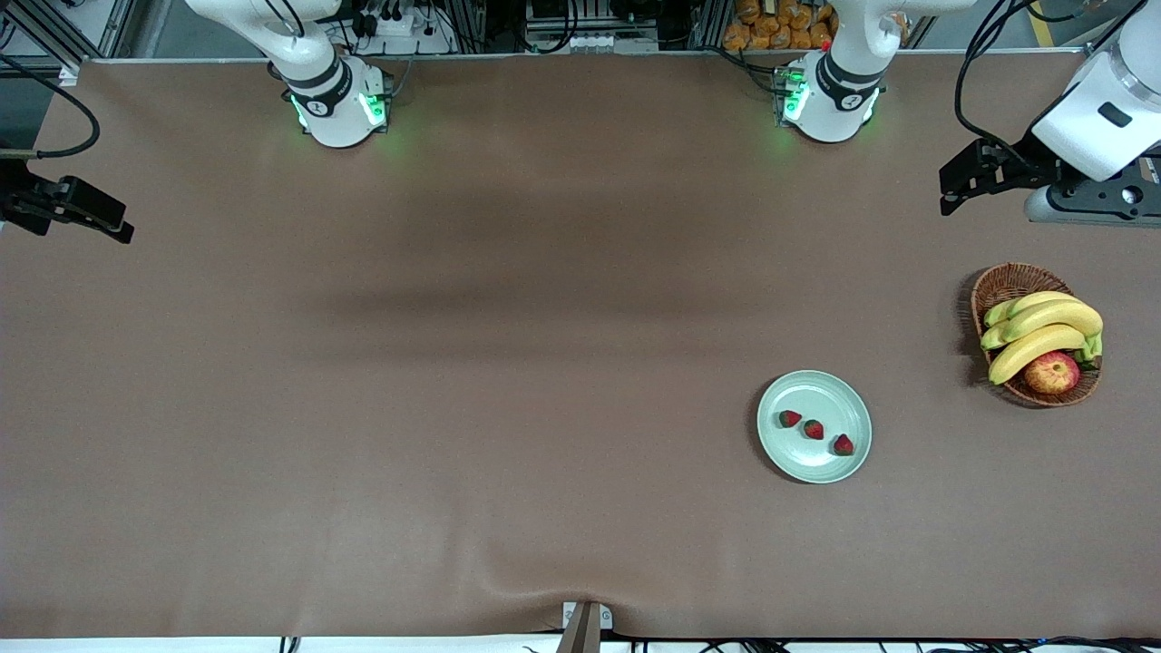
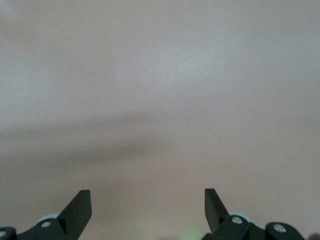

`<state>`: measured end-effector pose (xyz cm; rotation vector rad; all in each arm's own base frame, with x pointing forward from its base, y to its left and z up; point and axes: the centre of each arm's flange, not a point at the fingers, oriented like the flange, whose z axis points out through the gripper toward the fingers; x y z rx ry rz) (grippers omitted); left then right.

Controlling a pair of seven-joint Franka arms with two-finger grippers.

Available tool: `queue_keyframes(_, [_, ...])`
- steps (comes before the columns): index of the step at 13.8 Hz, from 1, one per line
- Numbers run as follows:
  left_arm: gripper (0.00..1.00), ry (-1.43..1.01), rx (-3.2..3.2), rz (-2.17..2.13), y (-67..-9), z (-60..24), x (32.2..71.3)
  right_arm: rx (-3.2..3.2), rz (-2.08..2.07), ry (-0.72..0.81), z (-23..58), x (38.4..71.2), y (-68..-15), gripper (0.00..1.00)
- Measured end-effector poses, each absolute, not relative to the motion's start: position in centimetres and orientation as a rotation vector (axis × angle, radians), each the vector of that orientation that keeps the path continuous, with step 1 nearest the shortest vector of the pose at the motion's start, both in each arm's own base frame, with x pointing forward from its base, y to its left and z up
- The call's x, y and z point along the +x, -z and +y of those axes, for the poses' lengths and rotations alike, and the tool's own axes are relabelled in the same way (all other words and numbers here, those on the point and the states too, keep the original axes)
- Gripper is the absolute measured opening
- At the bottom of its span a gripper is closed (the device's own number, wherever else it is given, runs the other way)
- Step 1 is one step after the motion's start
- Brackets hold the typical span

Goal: Collect all strawberries into plate

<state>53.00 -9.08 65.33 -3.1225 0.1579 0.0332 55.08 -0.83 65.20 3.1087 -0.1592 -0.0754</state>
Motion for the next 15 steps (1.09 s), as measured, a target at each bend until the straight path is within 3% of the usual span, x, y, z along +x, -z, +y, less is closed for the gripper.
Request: queue_keyframes(15, [1.00, -0.108, -3.117, 0.137, -65.08, -9.87, 53.55, 3.109, -0.159, 0.076, -0.82, 55.08, -65.19, 1.00])
